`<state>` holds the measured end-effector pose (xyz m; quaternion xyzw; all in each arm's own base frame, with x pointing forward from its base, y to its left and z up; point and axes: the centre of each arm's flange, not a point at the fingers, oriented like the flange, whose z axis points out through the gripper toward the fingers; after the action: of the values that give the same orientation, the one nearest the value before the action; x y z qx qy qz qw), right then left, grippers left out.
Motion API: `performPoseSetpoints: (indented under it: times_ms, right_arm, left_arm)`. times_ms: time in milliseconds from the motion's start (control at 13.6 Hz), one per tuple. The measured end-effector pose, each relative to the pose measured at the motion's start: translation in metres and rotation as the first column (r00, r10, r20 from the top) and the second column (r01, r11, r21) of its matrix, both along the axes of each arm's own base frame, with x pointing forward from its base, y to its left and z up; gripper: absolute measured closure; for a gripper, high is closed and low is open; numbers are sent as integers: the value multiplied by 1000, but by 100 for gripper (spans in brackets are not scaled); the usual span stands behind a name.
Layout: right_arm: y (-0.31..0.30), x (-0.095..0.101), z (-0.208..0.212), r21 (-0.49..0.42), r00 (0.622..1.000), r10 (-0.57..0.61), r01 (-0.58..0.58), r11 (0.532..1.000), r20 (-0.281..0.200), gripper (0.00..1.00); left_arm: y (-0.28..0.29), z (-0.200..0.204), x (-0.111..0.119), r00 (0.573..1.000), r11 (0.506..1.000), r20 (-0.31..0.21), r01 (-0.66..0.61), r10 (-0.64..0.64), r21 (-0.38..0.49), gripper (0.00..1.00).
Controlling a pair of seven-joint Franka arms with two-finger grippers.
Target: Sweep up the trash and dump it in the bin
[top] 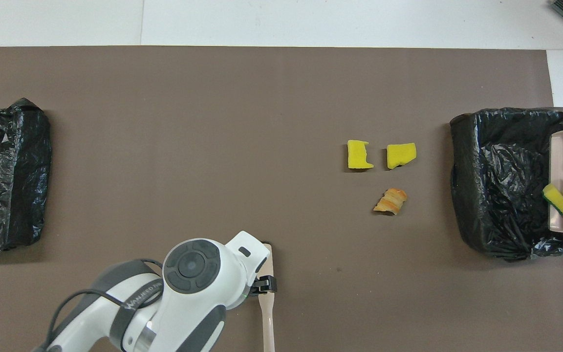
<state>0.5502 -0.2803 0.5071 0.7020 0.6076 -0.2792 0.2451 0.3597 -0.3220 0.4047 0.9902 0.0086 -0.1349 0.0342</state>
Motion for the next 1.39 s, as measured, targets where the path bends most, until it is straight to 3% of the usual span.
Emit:
performPoseSetpoints:
  times_ms: [220, 514, 807, 1027, 1247, 1394]
  right_arm:
    - [14, 9, -1, -45, 998, 61, -61, 997, -12, 68]
    - [20, 13, -2, -102, 992, 127, -128, 986, -22, 68]
    - [17, 11, -1, -117, 991, 134, -136, 984, -27, 68]
    - [19, 1, 28, -130, 994, 110, -108, 986, 11, 68]
    - [34, -25, 68, 62, 992, -72, 66, 996, 102, 68]
    - [66, -23, 71, 171, 964, -211, 183, 968, 160, 68]
  left_arm:
    - [55, 32, 57, 1000, 999, 15, 28, -27, -24, 0]
    - [133, 70, 118, 995, 1000, 99, 21, -19, -22, 0]
    - [194, 105, 154, 982, 1000, 189, 1, 0, -10, 0]
    - [235, 139, 168, 975, 1000, 218, 27, -28, 6, 0]
    - [287, 167, 174, 974, 999, 223, 48, -48, 6, 0]
    - [306, 183, 179, 970, 999, 240, 41, -43, 13, 0]
